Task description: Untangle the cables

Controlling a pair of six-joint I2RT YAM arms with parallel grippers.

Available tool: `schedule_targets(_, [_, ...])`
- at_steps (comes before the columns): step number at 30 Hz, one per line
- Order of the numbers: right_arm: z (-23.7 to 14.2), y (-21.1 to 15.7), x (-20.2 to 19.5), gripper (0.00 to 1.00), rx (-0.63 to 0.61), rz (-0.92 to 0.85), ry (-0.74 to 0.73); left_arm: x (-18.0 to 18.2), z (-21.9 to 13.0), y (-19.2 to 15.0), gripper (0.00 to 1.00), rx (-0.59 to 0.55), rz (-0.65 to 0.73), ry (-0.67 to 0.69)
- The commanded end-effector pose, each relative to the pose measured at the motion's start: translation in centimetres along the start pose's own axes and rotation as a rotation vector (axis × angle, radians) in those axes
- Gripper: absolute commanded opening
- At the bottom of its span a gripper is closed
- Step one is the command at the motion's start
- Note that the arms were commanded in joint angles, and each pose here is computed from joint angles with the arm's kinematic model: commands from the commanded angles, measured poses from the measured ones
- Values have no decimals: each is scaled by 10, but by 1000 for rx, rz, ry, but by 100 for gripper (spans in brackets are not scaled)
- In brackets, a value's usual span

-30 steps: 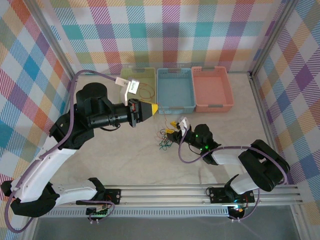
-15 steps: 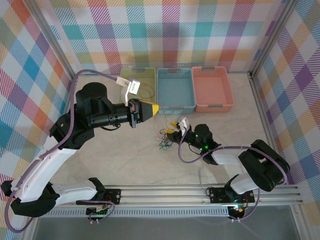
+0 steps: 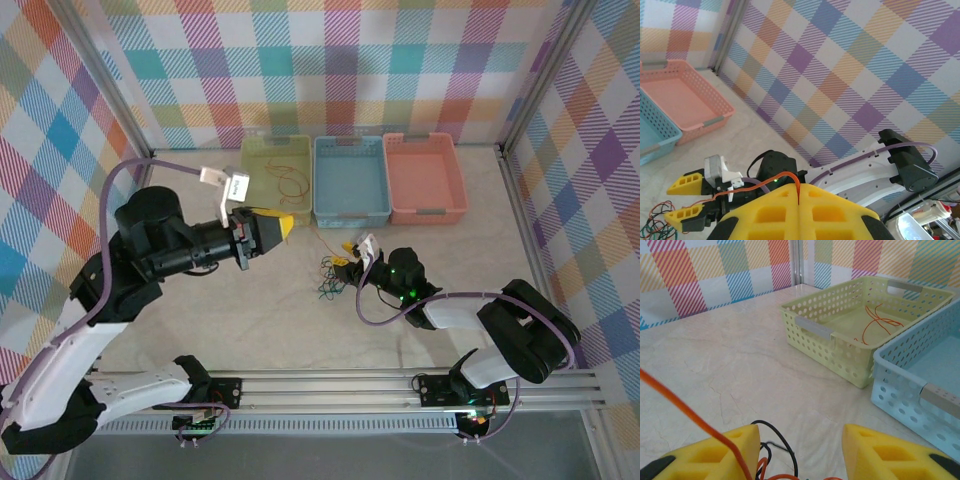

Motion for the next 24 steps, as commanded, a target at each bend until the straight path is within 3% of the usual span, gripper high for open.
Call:
schedule_targets(1, [0,12,0,47,-33,-12,-21,2,-15,6,0,-53,34,44])
schedule_targets(10, [-3,12,-25,47,-27,25,-209,0,-51,14,0,-118,79,119])
schedule_targets(24, [-5,12,-34,48,-26,44,-282,8,-87,15,0,-188,89,248])
Point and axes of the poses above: each hand's point on the last joint's axis, 136 mm out from that joint toward the fingers, its own z axis out along the fingers, its own x axis along the line the jaws close on, y = z × x, the point moved 4 cm from there along -z, back along the fingers, and after that the axes turned 10 degrees about z, right-handed, at the moved point
